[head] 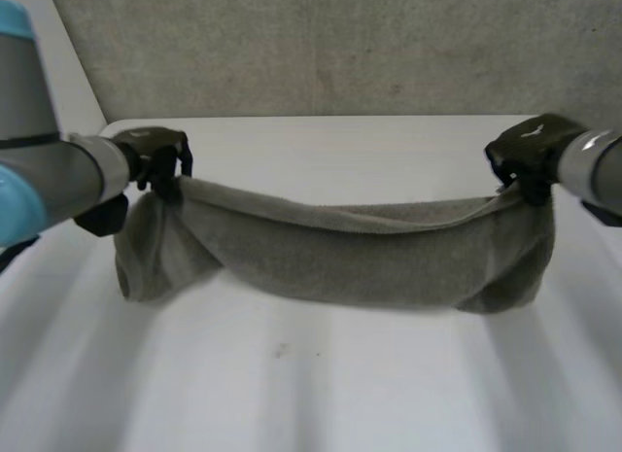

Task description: Fold the towel.

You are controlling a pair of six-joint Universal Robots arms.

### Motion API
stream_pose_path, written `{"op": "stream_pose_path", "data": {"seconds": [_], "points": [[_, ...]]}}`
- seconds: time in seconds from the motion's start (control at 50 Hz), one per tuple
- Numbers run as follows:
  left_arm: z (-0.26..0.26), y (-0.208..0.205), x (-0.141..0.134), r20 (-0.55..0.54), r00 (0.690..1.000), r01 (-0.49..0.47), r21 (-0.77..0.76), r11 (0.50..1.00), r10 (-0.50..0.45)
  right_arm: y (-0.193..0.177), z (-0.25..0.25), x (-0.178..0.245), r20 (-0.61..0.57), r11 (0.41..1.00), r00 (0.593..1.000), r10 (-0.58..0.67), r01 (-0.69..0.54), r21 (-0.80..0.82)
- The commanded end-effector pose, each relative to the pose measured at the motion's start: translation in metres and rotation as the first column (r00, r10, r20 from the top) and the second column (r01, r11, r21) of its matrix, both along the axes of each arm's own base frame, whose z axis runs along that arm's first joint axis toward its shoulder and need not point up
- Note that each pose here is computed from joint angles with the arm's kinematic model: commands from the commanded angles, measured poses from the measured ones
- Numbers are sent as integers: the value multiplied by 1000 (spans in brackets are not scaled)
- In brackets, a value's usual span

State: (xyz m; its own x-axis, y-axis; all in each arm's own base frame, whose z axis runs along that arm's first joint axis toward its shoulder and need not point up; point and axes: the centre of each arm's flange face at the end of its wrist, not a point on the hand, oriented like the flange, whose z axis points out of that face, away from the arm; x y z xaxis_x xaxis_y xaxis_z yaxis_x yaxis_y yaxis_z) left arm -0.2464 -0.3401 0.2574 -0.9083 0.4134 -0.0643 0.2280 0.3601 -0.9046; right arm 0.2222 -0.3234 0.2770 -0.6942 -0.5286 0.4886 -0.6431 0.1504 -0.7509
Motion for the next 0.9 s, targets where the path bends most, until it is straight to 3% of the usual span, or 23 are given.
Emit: {"op": "stream_pose_path", "data": {"seconds": [0.02, 0.04, 0.08, 0.1, 0.12, 0.14, 0.18, 0.2, 0.24, 0.28, 0.32, 0.34, 0.36, 0.4, 0.42, 0.46, 0.52, 0.56, 0.58, 0.62, 0.72, 0.82, 0.9], "points": [[3, -56, -21, -2, 1000, 27, -249, 968, -28, -53, -3, 30, 105, 957, 994, 2, 29, -289], [3, -56, -21, -2, 1000, 27, -249, 968, -28, -53, -3, 30, 106, 957, 994, 2, 29, -290], [50, -73, -29, -80, 996, -6, -481, 877, -38, -72, 28, 36, 192, 857, 981, 12, 89, -508], [50, -73, -29, -81, 996, -6, -482, 876, -38, -72, 28, 36, 192, 856, 981, 13, 89, -509], [77, -77, -31, -126, 991, -33, -588, 808, -51, -78, 48, 36, 248, 782, 968, 25, 136, -608], [77, -77, -31, -127, 991, -34, -589, 808, -51, -78, 48, 36, 249, 781, 968, 25, 136, -609], [120, -79, -32, -216, 973, -102, -729, 677, -87, -77, 94, 30, 358, 610, 932, 60, 250, -752], [120, -79, -32, -217, 972, -102, -729, 676, -87, -77, 94, 30, 359, 609, 931, 60, 250, -752], [151, -75, -27, -297, 946, -169, -791, 588, -127, -68, 120, 25, 407, 499, 908, 102, 307, -810], [155, -74, -25, -320, 937, -184, -792, 582, -139, -65, 122, 24, 405, 499, 908, 102, 306, -811], [148, -76, -25, -324, 937, -181, -770, 612, -132, -64, 116, 24, 396, 527, 914, 91, 293, -798], [134, -77, -26, -312, 943, -162, -735, 659, -116, -65, 105, 25, 378, 577, 923, 74, 270, -771], [134, -77, -26, -312, 943, -162, -734, 659, -116, -65, 105, 25, 378, 577, 923, 74, 270, -771], [99, -78, -26, -283, 956, -128, -637, 760, -76, -67, 73, 29, 328, 694, 943, 59, 198, -692], [99, -78, -26, -283, 956, -128, -636, 761, -75, -67, 73, 30, 328, 695, 943, 59, 197, -692], [58, -77, -26, -245, 969, -100, -527, 844, -38, -67, 35, 34, 279, 800, 959, 48, 131, -586], [34, -76, -25, -224, 974, -89, -464, 881, -19, -66, 17, 35, 259, 841, 965, 40, 108, -530], [-15, -70, -23, -175, 985, -69, -349, 934, 7, -63, -23, 35, 220, 909, 975, 13, 80, -409], [-15, -70, -23, -174, 985, -69, -349, 935, 7, -63, -23, 35, 219, 909, 976, 13, 80, -408], [-60, -63, -21, -101, 995, -42, -269, 962, 16, -57, -71, 33, 162, 962, 987, -13, 57, -268], [-115, -43, -15, 46, 999, 15, -169, 985, -7, -43, -119, 29, 79, 993, 997, -26, 35, -115], [-137, -20, -8, 172, 984, 72, -106, 992, -53, -35, -125, 21, 66, 996, 997, -46, 51, -75], [-117, -2, -3, 203, 977, 89, -115, 989, -64, -22, -106, 17, 84, 994, 996, -44, 52, -93]]}}
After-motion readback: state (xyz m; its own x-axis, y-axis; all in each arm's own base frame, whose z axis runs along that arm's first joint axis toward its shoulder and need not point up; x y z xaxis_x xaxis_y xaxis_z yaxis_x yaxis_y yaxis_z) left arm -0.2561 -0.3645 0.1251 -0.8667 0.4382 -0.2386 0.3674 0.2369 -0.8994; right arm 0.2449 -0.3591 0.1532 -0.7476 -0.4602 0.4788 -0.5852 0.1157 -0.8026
